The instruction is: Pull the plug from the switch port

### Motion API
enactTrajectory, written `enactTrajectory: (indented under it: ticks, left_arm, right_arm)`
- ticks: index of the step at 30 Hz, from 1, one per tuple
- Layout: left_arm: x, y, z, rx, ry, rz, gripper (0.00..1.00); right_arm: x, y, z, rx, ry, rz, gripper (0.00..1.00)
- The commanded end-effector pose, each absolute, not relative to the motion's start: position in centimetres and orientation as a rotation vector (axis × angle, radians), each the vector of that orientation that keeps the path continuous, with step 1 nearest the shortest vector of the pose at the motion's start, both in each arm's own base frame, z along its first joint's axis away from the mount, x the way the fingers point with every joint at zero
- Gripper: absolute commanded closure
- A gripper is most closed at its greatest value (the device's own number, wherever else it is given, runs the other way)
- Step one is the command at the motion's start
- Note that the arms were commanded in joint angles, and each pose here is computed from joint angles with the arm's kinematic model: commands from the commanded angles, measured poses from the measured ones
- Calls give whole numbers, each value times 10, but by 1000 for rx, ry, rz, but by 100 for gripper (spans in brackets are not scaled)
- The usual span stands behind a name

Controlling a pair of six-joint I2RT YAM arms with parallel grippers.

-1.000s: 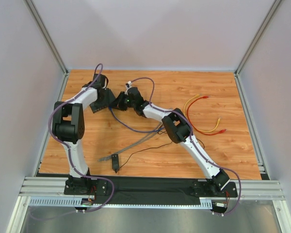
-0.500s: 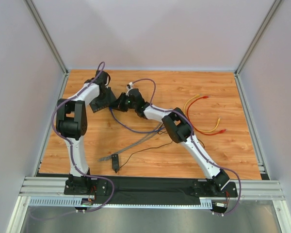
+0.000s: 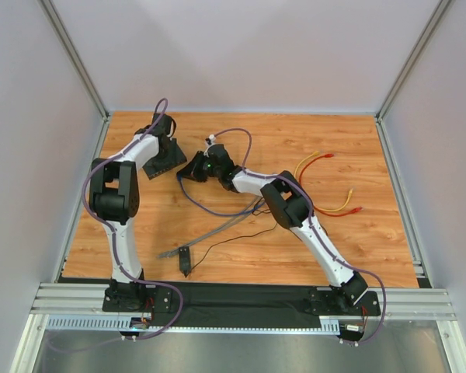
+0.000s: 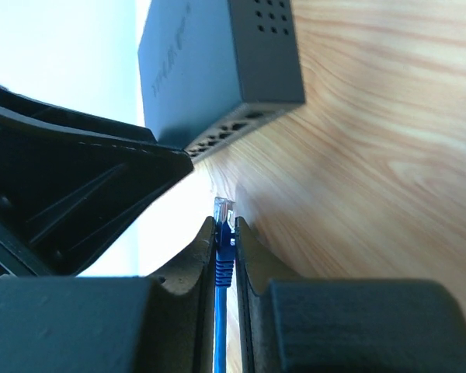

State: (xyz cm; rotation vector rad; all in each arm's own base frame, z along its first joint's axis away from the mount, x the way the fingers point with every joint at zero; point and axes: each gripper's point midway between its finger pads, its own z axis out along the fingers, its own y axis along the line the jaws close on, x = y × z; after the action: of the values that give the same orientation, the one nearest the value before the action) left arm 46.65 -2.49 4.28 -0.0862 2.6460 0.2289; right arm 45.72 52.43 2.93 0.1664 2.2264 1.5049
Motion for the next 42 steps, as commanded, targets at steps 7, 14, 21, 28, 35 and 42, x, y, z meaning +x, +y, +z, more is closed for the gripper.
enactTrajectory:
  ticks: [7, 14, 21, 28, 35, 42]
  left_arm:
    - [459, -21, 62, -140, 2542, 112, 36]
    - [460, -24, 79, -160, 2453, 36, 36]
    - [455, -21, 84, -179, 2427, 11, 35]
    - [455, -21, 85, -189, 2417, -15, 35]
    - [454, -21, 83, -195, 2420, -37, 34]
    - [453, -24, 88, -195, 2402, -64, 35]
  right_arm:
    - [482, 446, 22, 313, 2296, 1183, 100]
    - [489, 396, 59, 310, 2241, 1041, 100]
    - [510, 293, 66, 490, 2212, 766, 100]
    - [531, 192, 53, 745, 2146, 568, 100]
    - [569, 127, 59, 756, 2100, 404, 100]
    - [602, 68, 69, 712, 2050, 309, 96]
